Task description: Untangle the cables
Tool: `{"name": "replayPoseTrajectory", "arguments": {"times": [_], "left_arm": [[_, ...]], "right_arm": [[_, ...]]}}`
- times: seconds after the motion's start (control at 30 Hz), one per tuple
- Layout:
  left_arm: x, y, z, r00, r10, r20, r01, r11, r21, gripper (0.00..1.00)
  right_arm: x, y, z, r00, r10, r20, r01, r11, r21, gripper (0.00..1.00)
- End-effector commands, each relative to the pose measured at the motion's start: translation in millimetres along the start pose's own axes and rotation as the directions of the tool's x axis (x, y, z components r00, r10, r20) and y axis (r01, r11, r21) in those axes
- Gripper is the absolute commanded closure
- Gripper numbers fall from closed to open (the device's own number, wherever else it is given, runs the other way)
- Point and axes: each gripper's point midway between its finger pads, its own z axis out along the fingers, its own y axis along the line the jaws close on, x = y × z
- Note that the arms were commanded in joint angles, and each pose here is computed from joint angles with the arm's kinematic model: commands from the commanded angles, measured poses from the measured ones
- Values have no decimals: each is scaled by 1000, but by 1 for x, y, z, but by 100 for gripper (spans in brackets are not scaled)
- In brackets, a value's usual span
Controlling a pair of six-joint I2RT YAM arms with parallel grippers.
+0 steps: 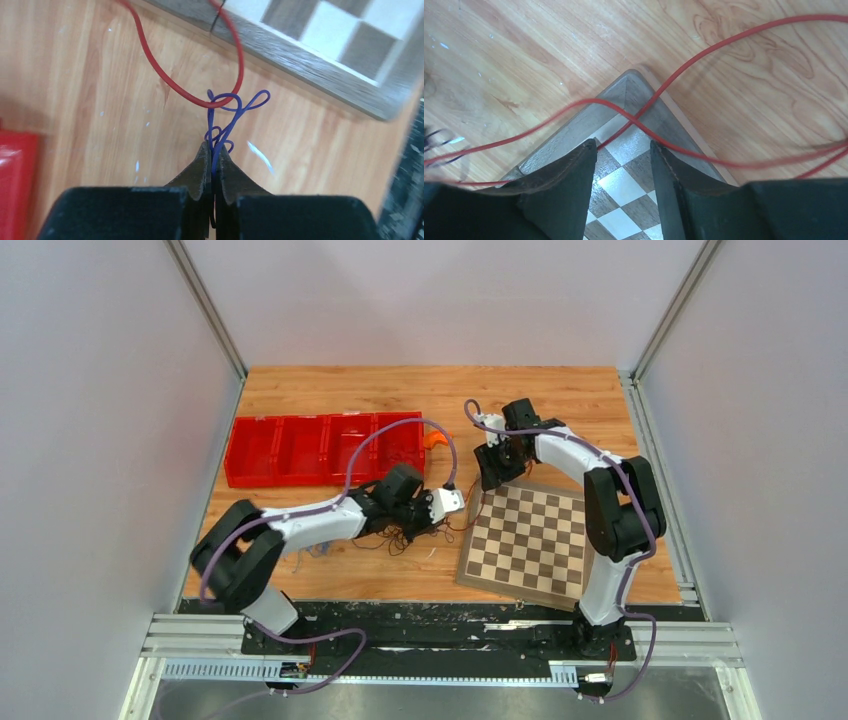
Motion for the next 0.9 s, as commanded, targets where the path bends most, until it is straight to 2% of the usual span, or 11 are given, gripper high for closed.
{"name": "replayPoseTrajectory", "arguments": {"times": [0.0,0.17,0.33,0.4,0.47,0.53,0.63,0.7,0.87], "left_arm": [[-39,-36,-73,991,92,95,-102,989,106,100],[-57,-49,-141,982,117,149,-135,984,116,100],[-52,-30,-188,986,104,133,-110,993,44,100],[-52,-22,-197,987,81,140,-85,996,25,100],[-56,-18,-201,986,73,153,-77,997,21,100],[-65,-15,-203,982,66,175,-71,997,21,100],[-79,-13,-204,976,44,214,-51,998,28,100],[-85,-10,-205,973,28,229,-36,999,34,100],[-96,-6,-210,966,0,260,-16,998,59,100]], "right_arm": [[52,-27,27,988,-2,-152,18,994,103,53],[58,-29,30,987,-9,-163,27,994,110,58],[60,-29,32,986,-23,-168,40,994,103,61],[51,-17,27,989,-64,-134,69,997,37,56],[33,3,12,991,-126,-47,124,991,-60,49],[7,29,-17,975,-200,94,213,965,-151,33],[-28,65,-71,903,-299,309,370,906,-205,11],[-41,89,-110,814,-380,440,497,847,-188,2],[-42,139,-165,573,-507,644,724,681,-108,0]]}}
